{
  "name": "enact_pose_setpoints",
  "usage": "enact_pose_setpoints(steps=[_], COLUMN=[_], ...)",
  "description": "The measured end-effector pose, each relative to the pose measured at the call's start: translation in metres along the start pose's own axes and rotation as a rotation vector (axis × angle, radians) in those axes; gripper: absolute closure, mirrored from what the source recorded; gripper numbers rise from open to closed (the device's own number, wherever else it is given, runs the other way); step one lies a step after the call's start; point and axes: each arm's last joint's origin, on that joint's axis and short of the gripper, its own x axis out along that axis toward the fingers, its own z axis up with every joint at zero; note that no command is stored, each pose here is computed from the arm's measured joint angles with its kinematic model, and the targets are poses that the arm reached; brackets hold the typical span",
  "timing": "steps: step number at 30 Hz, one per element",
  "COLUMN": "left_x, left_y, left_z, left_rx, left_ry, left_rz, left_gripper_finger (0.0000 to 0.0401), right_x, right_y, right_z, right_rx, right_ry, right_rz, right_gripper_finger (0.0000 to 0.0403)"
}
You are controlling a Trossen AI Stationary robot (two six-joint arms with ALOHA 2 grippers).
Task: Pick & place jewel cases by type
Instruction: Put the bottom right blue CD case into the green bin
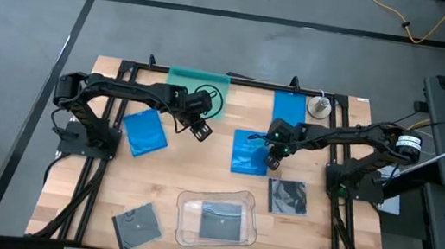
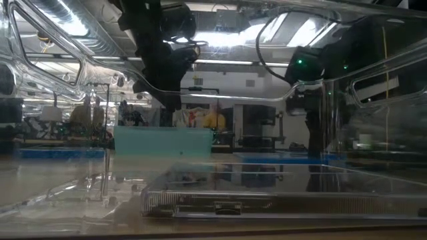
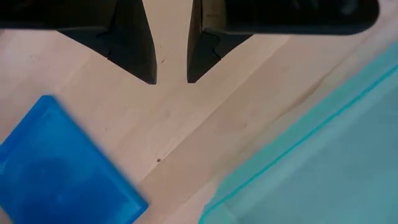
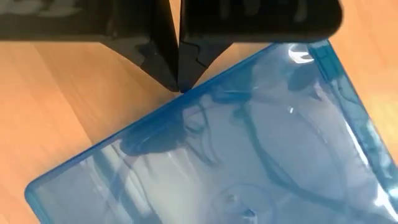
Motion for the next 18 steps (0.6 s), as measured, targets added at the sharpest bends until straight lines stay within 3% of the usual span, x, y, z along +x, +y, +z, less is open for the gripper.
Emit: enact_pose_setpoints(steps=[6,12,18], left_x=[0.000,0.011,0.038], left_y=[-0.003,0.001,0.008], left_z=[-0.002,-0.011,-0.031], left_rx=[-0.022,-0.126,-0.272], left_ry=[0.017,0.025,0.061], left_rz=[-0.018,-0.029,-0.203], left_gripper_finger=[0.0320,0.0320,0.0318], right_x=[0.015,0.023,0.029], right_y=[0.007,0.016,0.023], right_z=[0.009,0.023,0.040], right_rx=[-0.005,-0.053,-0.108], right_ry=[-0.059,-0.064,-0.070], right_rz=[0.060,0.069,0.079], right_gripper_finger=[0.0396,0.0396,0.0396])
